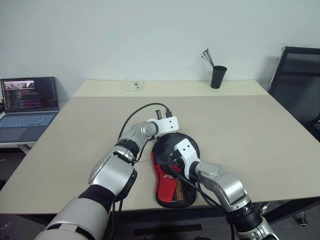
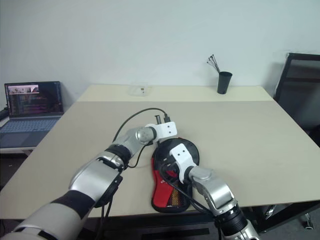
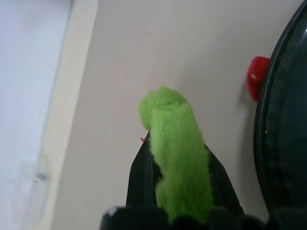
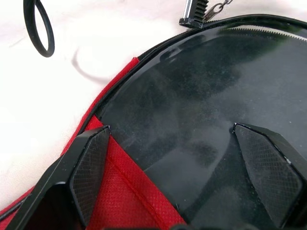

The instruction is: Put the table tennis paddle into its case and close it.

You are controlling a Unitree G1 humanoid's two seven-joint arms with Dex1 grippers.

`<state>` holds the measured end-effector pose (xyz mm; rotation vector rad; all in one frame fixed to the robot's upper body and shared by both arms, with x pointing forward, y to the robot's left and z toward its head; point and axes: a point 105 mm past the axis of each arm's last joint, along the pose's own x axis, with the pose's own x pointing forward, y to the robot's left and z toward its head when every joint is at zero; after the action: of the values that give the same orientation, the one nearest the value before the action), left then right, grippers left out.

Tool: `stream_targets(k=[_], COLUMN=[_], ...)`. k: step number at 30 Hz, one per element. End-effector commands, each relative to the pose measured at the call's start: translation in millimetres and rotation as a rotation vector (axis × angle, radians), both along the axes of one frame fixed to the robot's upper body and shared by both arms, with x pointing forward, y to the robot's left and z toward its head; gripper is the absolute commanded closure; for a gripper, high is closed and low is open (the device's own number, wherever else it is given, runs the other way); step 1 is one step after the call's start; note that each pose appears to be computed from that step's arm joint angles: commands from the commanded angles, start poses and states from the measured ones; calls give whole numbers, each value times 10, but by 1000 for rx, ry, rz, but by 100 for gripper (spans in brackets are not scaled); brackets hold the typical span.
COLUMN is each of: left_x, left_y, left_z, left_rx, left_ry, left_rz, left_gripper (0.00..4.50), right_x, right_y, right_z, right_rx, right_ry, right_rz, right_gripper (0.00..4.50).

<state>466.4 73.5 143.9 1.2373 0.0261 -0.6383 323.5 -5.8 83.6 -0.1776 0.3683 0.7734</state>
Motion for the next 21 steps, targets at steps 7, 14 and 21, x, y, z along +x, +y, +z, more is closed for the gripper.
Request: stream_targets(k=[7, 14, 21], left_x=[-60, -160, -292], left_y=[-526, -844, -1214], left_z=[330, 357, 519], left_rx=[161, 182, 182], left_ry=[-237, -294, -392], left_rz=[-205, -298, -401], left_gripper=[445, 445, 445], right_x=[-262, -325, -364], right_y=[22, 24, 55], right_z=[-432, -467, -482], right_rx=[-61, -64, -62], right_ry=[162, 177, 186], right_rz=[-1, -10, -10], right_gripper=[0, 0, 0])
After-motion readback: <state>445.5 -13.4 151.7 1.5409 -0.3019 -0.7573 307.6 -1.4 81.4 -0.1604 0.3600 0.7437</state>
